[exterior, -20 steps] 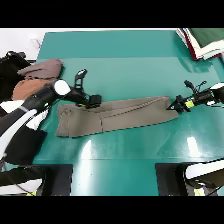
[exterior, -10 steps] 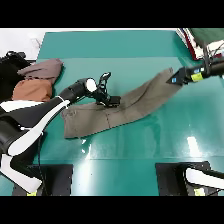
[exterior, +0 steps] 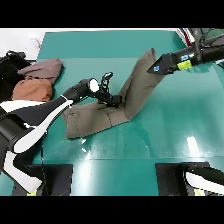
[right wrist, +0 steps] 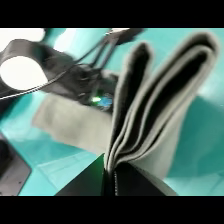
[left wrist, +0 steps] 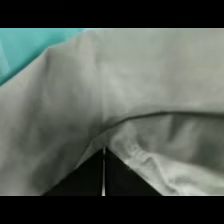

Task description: Fold the shirts.

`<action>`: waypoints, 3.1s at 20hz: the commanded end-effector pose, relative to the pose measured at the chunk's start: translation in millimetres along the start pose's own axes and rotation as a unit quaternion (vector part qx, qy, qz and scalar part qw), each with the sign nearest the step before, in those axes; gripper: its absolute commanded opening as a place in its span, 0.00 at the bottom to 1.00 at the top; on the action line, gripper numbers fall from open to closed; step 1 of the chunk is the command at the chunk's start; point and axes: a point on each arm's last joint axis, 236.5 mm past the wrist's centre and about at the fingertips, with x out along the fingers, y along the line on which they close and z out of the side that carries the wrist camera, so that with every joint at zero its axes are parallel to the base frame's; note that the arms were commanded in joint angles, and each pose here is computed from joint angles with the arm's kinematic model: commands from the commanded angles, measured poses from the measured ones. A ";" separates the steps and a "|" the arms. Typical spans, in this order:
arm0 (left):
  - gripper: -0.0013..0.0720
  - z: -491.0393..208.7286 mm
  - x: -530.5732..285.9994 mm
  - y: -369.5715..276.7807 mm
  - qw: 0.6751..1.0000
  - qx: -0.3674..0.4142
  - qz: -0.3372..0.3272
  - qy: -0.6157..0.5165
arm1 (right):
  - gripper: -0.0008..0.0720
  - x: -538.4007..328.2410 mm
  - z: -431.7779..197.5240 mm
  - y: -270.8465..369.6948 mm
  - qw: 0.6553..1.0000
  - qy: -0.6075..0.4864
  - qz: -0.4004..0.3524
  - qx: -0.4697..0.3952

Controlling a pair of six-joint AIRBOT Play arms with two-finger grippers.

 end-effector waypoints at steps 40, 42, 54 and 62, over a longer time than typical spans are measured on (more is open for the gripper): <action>0.06 85.8 -316.8 9.7 0.962 0.082 0.073 -0.251 | 0.03 293.8 -107.7 -47.5 0.975 0.170 0.083 0.116; 0.06 79.1 -292.5 -13.1 0.965 0.109 0.058 -0.230 | 0.03 272.5 -81.4 -63.4 0.984 0.140 0.060 0.096; 0.06 80.4 -271.4 -45.7 0.962 0.136 0.035 -0.236 | 0.03 -159.0 -109.4 -369.3 0.866 -0.181 -0.326 0.333; 0.06 82.8 -272.7 -47.5 0.960 0.134 0.032 -0.242 | 0.03 -285.2 -225.8 -401.4 0.730 -0.281 -0.399 0.478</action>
